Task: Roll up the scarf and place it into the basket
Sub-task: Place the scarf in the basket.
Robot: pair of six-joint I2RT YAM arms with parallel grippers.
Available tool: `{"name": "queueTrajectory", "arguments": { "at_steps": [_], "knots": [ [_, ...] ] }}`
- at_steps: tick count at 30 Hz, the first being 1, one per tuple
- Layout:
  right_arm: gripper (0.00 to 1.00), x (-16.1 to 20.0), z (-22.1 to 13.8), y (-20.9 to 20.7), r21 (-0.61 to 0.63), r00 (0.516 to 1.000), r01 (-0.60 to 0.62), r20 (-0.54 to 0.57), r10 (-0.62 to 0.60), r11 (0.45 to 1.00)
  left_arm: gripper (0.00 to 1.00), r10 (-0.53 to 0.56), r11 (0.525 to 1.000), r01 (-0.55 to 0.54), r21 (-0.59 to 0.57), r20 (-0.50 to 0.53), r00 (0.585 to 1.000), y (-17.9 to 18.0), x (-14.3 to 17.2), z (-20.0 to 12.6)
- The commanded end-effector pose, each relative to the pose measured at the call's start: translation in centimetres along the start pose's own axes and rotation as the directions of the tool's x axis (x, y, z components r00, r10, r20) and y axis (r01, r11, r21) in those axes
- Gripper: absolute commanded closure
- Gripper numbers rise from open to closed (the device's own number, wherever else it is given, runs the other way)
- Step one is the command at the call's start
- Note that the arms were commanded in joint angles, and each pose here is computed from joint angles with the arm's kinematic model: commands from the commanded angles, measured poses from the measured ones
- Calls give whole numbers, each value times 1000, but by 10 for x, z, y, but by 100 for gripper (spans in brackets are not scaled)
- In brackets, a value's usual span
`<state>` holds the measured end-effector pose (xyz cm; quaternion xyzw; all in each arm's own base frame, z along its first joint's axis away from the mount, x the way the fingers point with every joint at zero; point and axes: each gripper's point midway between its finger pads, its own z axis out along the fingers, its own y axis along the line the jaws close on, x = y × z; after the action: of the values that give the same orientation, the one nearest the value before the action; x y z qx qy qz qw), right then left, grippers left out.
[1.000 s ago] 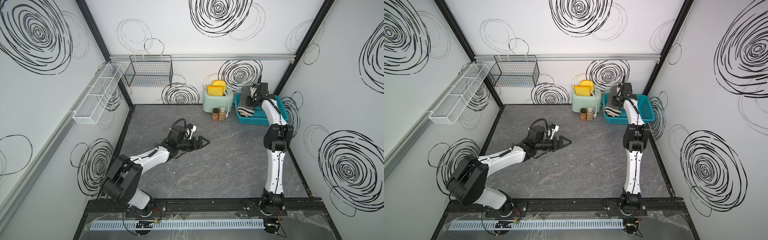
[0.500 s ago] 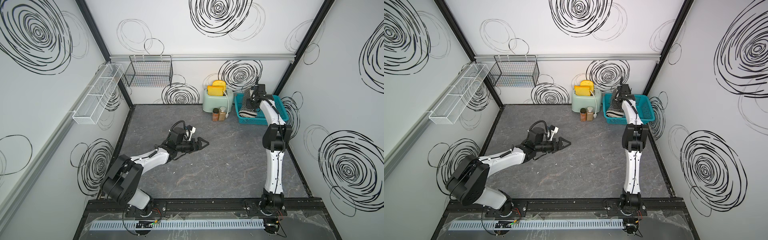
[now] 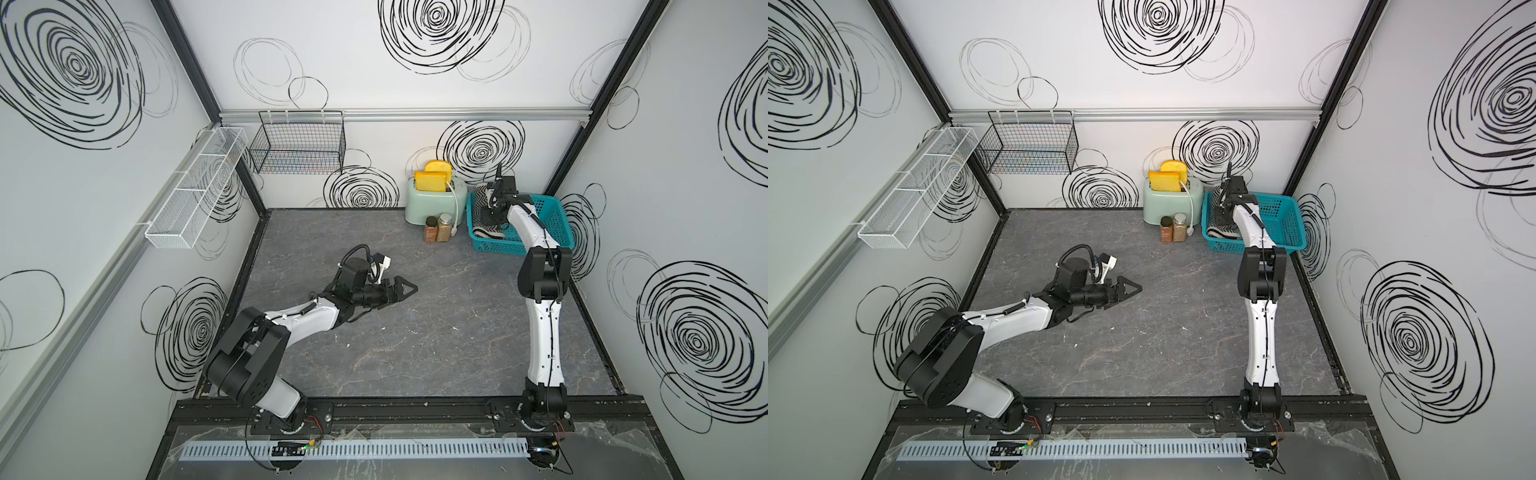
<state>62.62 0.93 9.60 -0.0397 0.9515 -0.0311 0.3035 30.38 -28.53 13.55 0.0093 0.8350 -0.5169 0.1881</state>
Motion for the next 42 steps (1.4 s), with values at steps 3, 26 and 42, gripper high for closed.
{"name": "queueTrajectory", "arguments": {
  "at_steps": [3, 26, 42],
  "knots": [
    [100, 40, 25, 27, -111, 991, -22, -130, 7, 994, 2, 5, 1000, -5, 31, 21, 1000, -3, -5, 1],
    [28, -12, -27, 25, -175, 992, -125, -11, 125, 977, 2, 50, 998, -53, 39, 55, 997, -15, -25, -7],
    [1, -25, -105, 16, -92, 984, -138, 104, 147, 986, 2, 218, 971, -201, -129, 143, 965, -14, -69, -68]
  ]
}}
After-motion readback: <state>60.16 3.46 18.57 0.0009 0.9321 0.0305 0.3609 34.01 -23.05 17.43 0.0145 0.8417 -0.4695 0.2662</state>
